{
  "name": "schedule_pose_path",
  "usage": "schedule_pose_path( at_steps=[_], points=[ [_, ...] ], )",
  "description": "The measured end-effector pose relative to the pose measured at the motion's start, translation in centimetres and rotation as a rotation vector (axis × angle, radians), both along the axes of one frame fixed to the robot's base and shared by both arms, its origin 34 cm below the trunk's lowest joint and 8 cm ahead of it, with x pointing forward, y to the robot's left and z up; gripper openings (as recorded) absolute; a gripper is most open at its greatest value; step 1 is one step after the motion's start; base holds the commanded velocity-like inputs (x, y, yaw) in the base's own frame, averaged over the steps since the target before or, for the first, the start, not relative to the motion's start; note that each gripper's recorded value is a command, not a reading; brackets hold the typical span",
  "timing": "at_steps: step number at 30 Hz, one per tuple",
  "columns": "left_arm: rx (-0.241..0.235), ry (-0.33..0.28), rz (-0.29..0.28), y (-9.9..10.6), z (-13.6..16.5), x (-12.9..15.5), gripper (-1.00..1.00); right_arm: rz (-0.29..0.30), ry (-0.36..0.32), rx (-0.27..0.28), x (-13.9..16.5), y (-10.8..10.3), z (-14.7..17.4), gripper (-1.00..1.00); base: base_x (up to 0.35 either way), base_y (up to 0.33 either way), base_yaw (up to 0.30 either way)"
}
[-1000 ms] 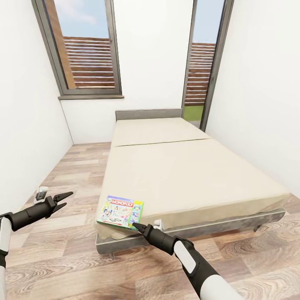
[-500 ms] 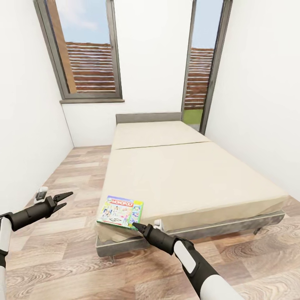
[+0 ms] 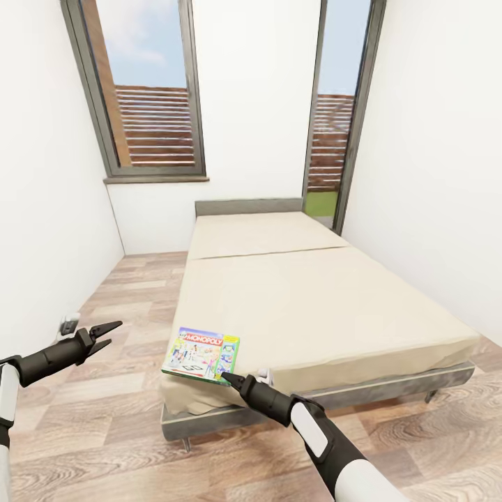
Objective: Put all the toys in the child's room - the three board games (two on the bed and one on the table), the two jigsaw puzzles on the table, and the tennis ball on the table - inside the toy box on the table in the child's room.
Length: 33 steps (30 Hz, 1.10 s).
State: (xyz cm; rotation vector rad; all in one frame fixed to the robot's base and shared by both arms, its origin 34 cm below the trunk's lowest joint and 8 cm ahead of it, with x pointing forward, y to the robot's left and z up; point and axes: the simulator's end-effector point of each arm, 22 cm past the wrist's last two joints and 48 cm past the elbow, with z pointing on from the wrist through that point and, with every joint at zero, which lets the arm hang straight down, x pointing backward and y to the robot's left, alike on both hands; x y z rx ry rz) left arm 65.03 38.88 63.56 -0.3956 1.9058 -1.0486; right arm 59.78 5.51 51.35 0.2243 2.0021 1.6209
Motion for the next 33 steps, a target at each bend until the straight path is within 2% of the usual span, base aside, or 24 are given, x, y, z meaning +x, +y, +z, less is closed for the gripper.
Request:
schedule_pose_path(
  at_steps=[24, 33],
  points=[
    [0.002, 0.002, 0.002, 0.1, 5.3, 1.4, 1.0, 0.001, 0.007, -0.007, 1.5, 0.0, 5.4, -1.0, 0.0, 0.0, 0.0],
    [0.002, 0.003, 0.002, 0.1, 7.3, 1.8, 1.0, 0.093, 0.112, 0.031, 0.1, 0.9, 7.3, -1.0, 0.0, 0.0, 0.0]
  ],
)
